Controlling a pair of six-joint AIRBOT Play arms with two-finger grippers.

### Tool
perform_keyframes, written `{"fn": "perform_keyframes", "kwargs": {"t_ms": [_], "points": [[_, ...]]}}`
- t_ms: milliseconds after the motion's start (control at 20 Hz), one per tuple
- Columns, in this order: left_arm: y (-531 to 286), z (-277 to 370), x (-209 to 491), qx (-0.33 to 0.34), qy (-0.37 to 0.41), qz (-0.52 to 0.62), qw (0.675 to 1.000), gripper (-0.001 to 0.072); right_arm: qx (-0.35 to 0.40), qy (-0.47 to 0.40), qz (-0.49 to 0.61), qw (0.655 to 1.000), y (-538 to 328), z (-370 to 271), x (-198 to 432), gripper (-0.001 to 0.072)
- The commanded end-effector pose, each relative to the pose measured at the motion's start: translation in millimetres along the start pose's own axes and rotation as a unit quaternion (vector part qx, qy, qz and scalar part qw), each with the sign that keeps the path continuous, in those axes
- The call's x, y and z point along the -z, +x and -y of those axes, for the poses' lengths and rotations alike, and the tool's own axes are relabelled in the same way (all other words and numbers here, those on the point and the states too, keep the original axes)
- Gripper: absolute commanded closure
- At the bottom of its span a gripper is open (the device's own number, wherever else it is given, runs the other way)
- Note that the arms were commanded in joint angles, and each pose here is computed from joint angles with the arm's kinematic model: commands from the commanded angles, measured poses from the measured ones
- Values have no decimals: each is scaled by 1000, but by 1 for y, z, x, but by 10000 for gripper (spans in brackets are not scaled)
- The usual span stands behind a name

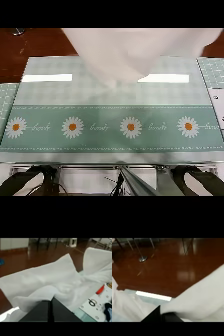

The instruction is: Fold the shirts.

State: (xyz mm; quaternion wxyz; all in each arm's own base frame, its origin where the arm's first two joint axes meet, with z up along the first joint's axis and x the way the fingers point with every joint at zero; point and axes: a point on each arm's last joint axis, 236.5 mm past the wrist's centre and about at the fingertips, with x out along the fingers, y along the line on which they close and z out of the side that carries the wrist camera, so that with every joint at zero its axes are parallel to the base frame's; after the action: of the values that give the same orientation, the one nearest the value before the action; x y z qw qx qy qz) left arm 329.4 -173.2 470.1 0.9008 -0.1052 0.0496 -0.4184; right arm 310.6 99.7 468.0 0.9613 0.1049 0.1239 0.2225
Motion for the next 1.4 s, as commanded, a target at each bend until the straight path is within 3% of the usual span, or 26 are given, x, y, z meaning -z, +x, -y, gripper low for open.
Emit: {"fn": "perform_keyframes", "kwargs": {"t_ms": [0, 300, 550, 650, 800, 1050, 1350], "points": [[-61, 51, -71, -53, 91, 79, 991, 689, 29, -68, 66, 995, -90, -40, -21, 683], [-118, 109, -39, -104, 148, 24, 983, 689, 44, -113, 103, 987, -168, -77, -7, 683], [-148, 95, -21, -188, 149, -2, 971, 689, 54, -102, 4, 993, -158, -64, 41, 682], [-137, 72, 0, -190, 119, -33, 974, 689, 52, -79, -46, 994, -135, -48, 63, 682], [-99, 12, 76, -170, 11, -128, 977, 689, 49, -33, -124, 991, -80, -11, 107, 682], [-42, -112, 222, -190, -167, -213, 944, 689, 50, 71, -232, 969, 44, 72, 203, 683], [28, -188, 305, -204, -211, -249, 923, 689, 9, 184, -293, 938, 190, 137, 253, 682]]}}
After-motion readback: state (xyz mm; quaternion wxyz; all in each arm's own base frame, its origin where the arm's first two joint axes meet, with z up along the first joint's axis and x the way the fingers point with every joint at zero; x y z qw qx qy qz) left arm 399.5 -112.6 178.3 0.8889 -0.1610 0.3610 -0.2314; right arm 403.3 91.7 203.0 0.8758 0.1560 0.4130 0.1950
